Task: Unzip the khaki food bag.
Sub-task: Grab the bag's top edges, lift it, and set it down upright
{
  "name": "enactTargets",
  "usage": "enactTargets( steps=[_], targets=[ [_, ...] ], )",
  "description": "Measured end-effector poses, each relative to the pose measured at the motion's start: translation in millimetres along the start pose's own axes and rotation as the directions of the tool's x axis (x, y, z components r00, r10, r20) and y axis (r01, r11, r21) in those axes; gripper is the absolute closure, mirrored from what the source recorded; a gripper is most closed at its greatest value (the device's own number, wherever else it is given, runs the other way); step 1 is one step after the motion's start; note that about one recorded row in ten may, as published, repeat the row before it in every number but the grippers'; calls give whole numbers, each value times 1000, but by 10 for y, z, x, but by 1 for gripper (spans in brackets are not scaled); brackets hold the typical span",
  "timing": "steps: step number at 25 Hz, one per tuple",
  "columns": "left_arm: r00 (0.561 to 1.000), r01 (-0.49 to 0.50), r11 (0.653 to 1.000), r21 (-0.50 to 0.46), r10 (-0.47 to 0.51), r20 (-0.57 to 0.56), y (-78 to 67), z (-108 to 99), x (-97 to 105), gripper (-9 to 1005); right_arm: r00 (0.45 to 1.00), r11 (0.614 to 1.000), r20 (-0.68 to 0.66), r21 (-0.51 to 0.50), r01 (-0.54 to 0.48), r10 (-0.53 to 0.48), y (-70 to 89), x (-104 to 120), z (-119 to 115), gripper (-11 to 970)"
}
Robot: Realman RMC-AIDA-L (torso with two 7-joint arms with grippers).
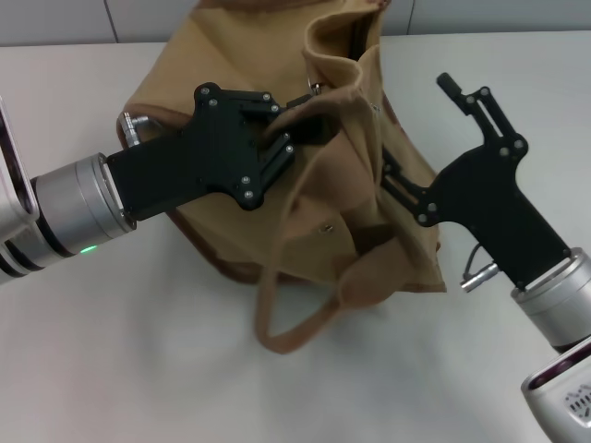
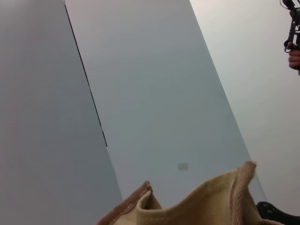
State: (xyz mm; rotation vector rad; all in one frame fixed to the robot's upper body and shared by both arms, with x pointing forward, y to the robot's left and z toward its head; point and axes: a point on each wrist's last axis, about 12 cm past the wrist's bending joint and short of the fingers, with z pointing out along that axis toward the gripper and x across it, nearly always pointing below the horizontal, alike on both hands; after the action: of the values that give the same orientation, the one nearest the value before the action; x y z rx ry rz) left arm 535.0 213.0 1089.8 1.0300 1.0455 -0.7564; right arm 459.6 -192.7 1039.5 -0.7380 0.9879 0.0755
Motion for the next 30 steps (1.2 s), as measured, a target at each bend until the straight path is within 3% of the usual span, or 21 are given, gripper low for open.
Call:
enactTargets(
  steps=[10,18,30],
  targets=[
    [1000,3,1000,8,-3,-2,-10,7,4,915,998,999,-48,32,37,-35,-61,63,-71,170],
    [1000,3,1000,-29,-2,22,44,19,-27,915,991,993,-61,-6,118,-118,47,42,-41,174],
    [999,3,1000,-27,-2,43,41,18,-50,915,994,994,-47,-53,101,-103,152,7,66,180]
  ],
)
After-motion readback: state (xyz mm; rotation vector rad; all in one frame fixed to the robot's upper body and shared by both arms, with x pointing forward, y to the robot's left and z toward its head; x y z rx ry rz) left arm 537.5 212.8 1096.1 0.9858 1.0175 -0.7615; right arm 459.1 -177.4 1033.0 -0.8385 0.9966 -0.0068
